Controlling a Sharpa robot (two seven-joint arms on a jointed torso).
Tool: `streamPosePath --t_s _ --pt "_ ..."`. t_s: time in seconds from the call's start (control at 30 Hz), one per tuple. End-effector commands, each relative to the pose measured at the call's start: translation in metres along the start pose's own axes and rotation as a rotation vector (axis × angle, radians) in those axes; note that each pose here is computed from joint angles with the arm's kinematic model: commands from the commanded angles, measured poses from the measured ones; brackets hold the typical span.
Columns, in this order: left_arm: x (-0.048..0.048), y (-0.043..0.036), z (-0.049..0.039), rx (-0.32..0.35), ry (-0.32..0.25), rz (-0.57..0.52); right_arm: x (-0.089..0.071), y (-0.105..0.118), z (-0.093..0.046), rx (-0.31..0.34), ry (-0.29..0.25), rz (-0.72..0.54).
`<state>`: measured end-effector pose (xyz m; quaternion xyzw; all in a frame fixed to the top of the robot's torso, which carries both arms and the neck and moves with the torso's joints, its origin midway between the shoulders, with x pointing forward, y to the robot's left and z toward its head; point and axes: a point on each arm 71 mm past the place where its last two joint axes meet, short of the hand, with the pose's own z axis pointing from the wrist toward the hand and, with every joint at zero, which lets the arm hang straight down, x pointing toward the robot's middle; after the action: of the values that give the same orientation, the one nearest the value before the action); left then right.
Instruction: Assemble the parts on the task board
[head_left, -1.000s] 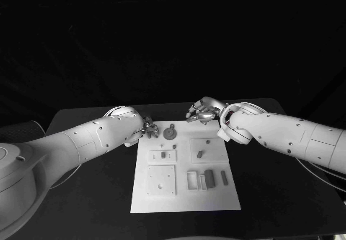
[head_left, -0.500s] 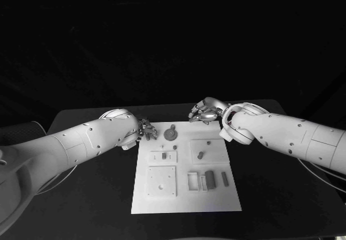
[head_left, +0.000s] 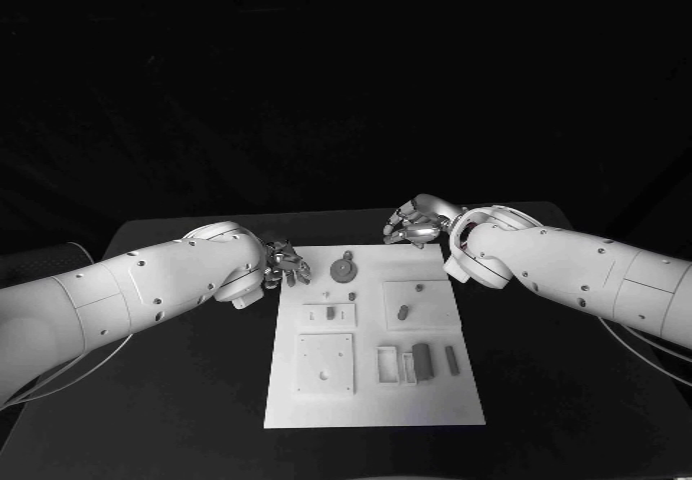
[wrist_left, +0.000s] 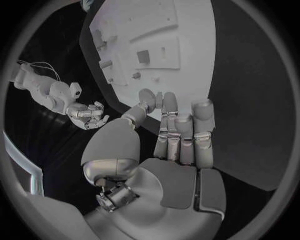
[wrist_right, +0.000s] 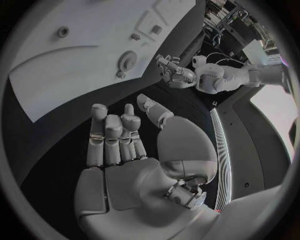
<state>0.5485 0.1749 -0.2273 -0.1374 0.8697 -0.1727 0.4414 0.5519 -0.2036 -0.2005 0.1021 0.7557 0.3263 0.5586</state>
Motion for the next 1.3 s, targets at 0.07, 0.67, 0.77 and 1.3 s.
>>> streamPosePath --t_s 0.07,0.67,0.77,1.3 --pt "0.0028 -0.0041 -0.0079 -0.007 -0.018 -0.024 0.001 0.001 0.000 -0.012 0.013 0.002" --pt "0.0325 0.0017 -0.0269 -0.035 -0.015 -0.027 0.001 0.000 -0.002 -0.009 0.019 0.002" --pt "0.0347 0.0011 -0.0281 -0.035 -0.009 -0.026 0.001 0.000 -0.002 -0.009 0.019 0.003" --pt "0.0436 -0.0006 -0.0263 -0.042 0.025 0.019 0.002 0.002 -0.002 -0.013 0.022 0.004"
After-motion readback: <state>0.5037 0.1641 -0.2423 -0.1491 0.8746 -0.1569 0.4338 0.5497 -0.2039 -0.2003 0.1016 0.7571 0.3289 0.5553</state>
